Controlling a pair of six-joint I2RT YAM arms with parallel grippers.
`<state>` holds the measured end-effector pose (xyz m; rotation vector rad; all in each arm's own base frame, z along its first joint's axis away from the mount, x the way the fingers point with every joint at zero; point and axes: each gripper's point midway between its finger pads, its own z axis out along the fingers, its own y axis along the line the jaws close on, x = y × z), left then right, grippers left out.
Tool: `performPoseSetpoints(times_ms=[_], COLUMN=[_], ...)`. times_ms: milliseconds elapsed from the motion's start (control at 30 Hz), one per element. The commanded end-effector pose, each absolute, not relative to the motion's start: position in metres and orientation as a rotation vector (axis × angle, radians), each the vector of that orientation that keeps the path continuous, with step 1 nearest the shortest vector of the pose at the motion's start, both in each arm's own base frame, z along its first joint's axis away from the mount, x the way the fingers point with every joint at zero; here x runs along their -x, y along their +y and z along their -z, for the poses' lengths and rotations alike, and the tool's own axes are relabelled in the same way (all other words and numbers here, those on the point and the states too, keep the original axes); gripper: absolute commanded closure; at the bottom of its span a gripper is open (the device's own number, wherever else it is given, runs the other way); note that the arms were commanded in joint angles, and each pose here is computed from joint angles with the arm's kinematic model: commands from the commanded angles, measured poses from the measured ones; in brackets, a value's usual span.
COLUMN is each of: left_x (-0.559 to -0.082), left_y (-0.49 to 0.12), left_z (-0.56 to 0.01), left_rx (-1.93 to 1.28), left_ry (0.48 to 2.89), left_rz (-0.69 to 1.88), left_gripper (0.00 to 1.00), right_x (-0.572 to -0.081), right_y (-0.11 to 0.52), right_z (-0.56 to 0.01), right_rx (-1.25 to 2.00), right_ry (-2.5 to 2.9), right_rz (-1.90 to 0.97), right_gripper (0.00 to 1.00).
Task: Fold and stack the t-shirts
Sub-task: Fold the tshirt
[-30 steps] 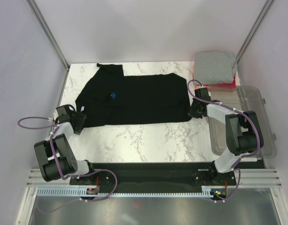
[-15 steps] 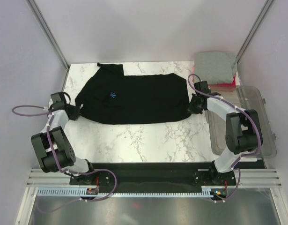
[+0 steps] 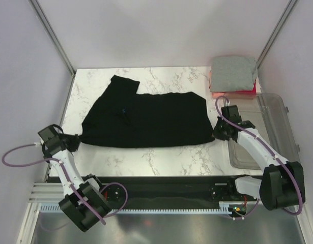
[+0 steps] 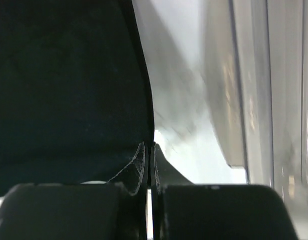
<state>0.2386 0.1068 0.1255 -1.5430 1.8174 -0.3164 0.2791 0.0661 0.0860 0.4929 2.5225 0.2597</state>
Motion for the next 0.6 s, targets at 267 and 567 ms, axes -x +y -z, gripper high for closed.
performPoseSetpoints(times_ms=[267, 567], left_x=[-0.204, -0.187], left_y=[0.078, 0.082], left_z=[-0.111, -0.139], left_rx=[1.658, 1.64], left_ry=[1.789, 1.816], left_rz=[0.408, 0.285], left_gripper=[0.78, 0.04], right_x=[-0.225, -0.208], right_y=[0.07, 0.076], right_z=[-0.07, -0.073], right_rx=[-0.637, -0.703], right_ry=[2.584, 2.571], right_rz=[-0.325, -0.399], right_gripper=[1.0, 0.28])
